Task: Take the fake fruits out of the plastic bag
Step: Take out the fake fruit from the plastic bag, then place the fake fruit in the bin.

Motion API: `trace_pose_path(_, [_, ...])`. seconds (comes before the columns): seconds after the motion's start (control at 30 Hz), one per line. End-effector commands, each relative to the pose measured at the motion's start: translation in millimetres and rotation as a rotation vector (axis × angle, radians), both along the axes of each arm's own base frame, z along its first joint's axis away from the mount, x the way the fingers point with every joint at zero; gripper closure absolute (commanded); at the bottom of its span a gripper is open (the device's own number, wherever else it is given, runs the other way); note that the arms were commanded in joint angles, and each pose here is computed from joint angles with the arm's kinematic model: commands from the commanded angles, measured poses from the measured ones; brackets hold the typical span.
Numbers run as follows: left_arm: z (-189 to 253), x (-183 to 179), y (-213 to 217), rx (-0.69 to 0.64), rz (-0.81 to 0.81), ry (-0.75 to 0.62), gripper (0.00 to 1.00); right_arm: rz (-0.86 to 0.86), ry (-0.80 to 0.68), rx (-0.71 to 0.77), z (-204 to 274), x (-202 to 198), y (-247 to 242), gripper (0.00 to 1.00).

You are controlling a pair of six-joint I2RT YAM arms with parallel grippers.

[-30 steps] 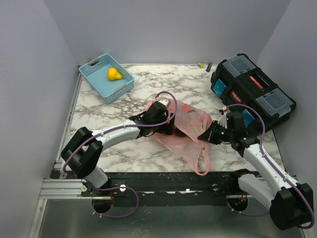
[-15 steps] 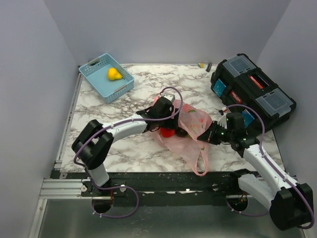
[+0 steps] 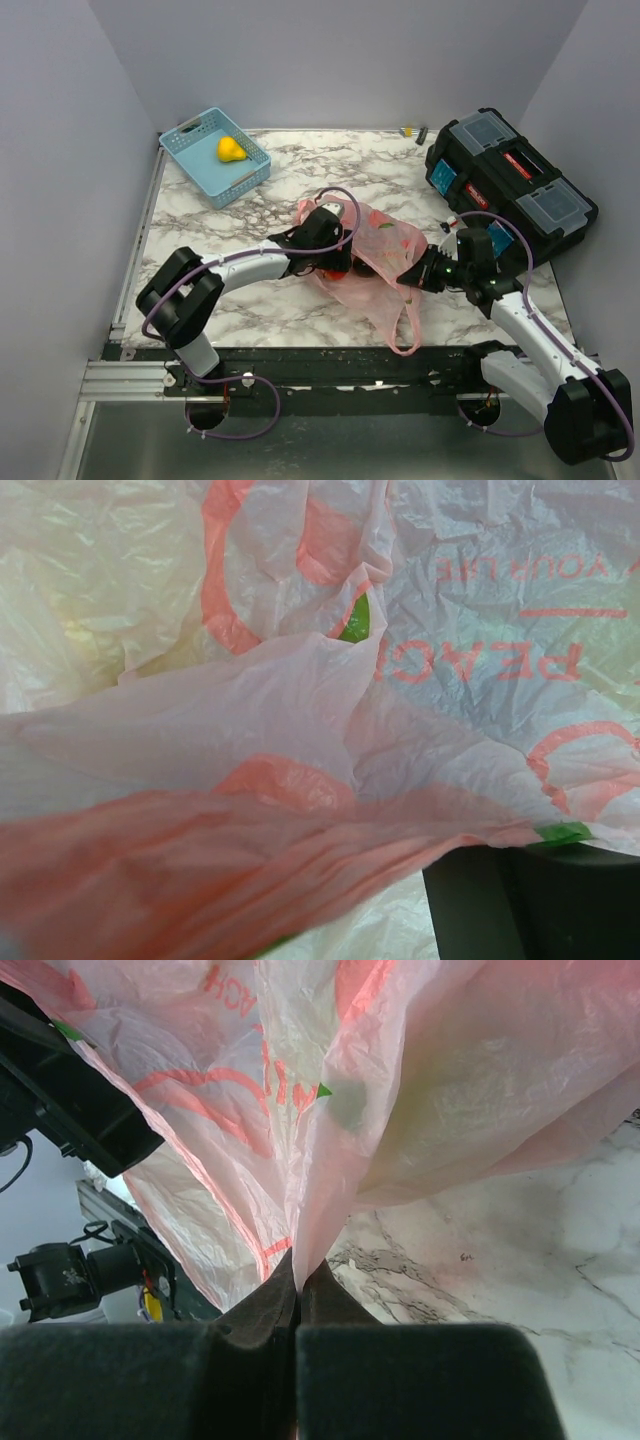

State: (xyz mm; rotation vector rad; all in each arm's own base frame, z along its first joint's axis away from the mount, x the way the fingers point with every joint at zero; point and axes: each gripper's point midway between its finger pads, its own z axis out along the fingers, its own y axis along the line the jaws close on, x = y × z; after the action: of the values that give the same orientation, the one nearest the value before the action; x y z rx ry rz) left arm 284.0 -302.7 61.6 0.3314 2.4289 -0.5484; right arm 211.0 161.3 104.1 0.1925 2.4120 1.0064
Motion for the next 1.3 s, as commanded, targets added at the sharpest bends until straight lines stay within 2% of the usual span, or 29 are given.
trace_pose_path(0.0, [17, 0, -3, -0.037, -0.008, -0.027, 0.45, 0.048, -0.024, 0.022, -2, -4, 6, 0.99])
trace_pose_path(0.13, [32, -11, -14, -0.079, -0.061, 0.0, 0.56, 0.048, -0.04, 0.013, 1, 0, 5, 0.99])
trace_pose_path(0.27, [65, -54, -51, -0.261, -0.257, 0.055, 0.61, 0.043, -0.069, -0.002, -3, 4, 3, 0.99])
trace_pose_path(0.4, [110, -89, -79, -0.478, -0.386, 0.072, 0.62, 0.05, -0.073, -0.008, -7, 7, 4, 0.99])
trace_pose_path(0.5, [146, -96, -90, -0.577, -0.408, 0.05, 0.62, 0.029, -0.091, -0.014, -10, 10, 1, 0.99])
trace_pose_path(0.57, [164, -91, -93, -0.583, -0.382, 0.034, 0.68, 0.021, -0.101, -0.015, -10, 11, 1, 0.99])
trace_pose_path(0.63, [172, -78, -86, -0.512, -0.302, 0.032, 0.81, 0.009, -0.121, -0.019, -6, 12, -1, 0.99])
trace_pose_path(0.7, [177, -62, -75, -0.415, -0.202, 0.025, 0.83, -0.005, -0.147, -0.018, -2, 12, -3, 0.99])
trace_pose_path(0.8, [195, -38, -62, -0.307, -0.125, -0.033, 0.92, -0.013, -0.171, -0.004, 1, 10, -3, 0.99])
trace_pose_path(0.9, [222, -13, -50, -0.298, -0.087, -0.079, 0.99, -0.008, -0.181, 0.004, 3, 9, -3, 0.99])
trace_pose_path(1.1, [264, 50, 3, -0.445, 0.009, -0.115, 0.99, -0.014, -0.167, -0.012, -1, 11, -4, 0.99])
trace_pose_path(1.27, [249, 131, 102, -0.36, 0.309, -0.173, 0.93, -0.019, -0.188, -0.003, 2, 11, -4, 0.99])
